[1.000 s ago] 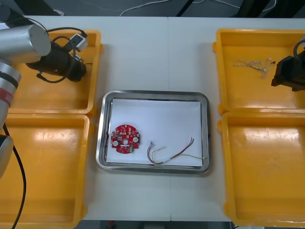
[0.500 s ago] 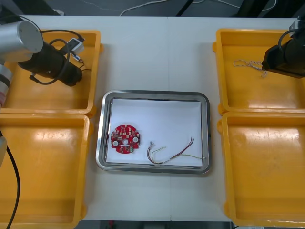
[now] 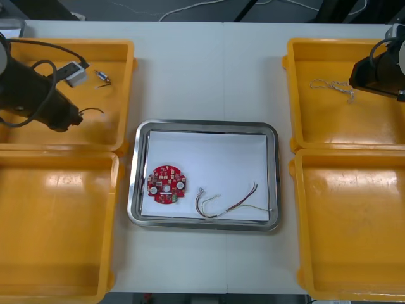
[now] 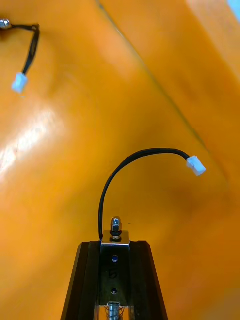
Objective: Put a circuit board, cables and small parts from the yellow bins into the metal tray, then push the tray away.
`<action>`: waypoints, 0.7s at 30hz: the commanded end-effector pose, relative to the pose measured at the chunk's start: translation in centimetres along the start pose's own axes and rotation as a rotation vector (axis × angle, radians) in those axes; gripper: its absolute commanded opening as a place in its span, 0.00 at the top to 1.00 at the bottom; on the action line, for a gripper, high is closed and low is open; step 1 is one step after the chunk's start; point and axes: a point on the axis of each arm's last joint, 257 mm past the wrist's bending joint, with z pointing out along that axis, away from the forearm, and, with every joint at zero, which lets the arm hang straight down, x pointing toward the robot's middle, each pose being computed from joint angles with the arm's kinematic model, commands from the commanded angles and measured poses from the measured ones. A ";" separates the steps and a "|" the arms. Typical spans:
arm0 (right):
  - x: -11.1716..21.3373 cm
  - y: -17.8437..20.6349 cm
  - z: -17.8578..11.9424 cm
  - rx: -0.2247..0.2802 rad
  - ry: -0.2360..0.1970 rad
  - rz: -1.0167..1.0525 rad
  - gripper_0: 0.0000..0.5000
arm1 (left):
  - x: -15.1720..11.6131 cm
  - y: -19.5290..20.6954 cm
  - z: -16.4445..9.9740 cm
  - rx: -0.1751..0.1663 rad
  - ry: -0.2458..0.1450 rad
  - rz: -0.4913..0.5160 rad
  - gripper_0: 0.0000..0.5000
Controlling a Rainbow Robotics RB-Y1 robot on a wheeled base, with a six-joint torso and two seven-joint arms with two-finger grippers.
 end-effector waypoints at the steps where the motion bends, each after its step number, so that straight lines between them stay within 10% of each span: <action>1: -3.1 0.6 -0.2 -0.003 -0.063 -0.035 0.00 | 2.6 0.8 -6.4 -0.126 0.079 -0.198 1.00; 3: -3.2 0.6 0.3 -0.006 -0.067 -0.029 0.00 | 2.9 0.0 -7.9 -0.125 0.094 -0.249 1.00; 8: -3.3 0.6 1.6 -0.002 -0.085 -0.022 0.00 | -0.2 -1.5 -10.6 -0.175 -0.025 -0.333 1.00; 21: -2.0 1.6 3.8 -0.024 -0.090 -0.019 0.00 | -1.5 -10.6 -8.4 -0.109 -0.053 -0.486 1.00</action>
